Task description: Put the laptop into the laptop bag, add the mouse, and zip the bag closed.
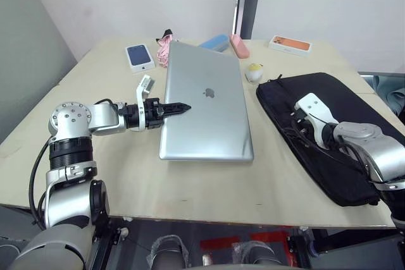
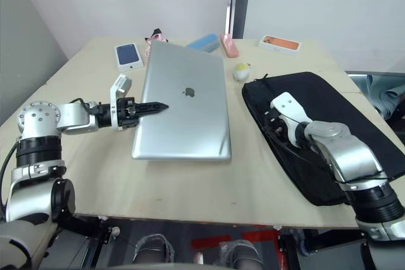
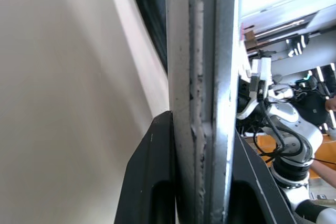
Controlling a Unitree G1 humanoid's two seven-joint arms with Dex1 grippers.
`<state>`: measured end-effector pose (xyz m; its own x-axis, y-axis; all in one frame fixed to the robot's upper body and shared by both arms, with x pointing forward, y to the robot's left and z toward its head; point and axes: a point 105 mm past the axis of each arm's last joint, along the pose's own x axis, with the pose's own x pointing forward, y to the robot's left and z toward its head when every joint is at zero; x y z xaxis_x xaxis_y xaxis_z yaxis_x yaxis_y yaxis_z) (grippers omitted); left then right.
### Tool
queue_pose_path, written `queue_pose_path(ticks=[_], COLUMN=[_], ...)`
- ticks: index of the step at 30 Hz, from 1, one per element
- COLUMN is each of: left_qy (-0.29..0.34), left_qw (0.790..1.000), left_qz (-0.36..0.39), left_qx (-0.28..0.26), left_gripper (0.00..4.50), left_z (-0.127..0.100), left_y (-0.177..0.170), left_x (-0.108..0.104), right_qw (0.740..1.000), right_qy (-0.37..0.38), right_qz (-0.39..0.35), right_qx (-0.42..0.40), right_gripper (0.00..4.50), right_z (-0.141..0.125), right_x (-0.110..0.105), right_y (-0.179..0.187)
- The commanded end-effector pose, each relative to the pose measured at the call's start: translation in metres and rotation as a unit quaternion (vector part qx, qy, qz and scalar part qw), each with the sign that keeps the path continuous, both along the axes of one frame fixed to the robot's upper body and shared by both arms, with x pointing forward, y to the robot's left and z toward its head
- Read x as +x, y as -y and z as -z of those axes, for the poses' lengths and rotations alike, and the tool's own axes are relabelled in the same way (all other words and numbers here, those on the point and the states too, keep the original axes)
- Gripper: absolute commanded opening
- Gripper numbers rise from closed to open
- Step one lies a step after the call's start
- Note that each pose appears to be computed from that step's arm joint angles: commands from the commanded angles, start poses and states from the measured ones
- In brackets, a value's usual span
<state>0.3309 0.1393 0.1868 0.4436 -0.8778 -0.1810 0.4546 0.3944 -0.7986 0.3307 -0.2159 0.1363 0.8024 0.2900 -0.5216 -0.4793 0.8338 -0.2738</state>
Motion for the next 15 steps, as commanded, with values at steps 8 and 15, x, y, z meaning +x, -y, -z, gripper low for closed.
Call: queue_pose_path(ticks=[8, 15], left_qy=[0.066, 0.065], left_qw=[0.997, 0.996], left_qz=[-0.003, -0.007], left_qx=[-0.049, -0.057], left_gripper=[0.3, 0.3], left_z=[-0.038, -0.039], left_y=[0.0, 0.003], left_x=[-0.004, -0.002], right_qw=[1.0, 1.0], right_qy=[0.005, -0.002], right_qz=[0.002, 0.01], right_qx=[-0.01, -0.007], right_gripper=[3.07, 0.6], right_z=[0.01, 0.018], right_x=[0.007, 0.007], right_y=[0.0, 0.008])
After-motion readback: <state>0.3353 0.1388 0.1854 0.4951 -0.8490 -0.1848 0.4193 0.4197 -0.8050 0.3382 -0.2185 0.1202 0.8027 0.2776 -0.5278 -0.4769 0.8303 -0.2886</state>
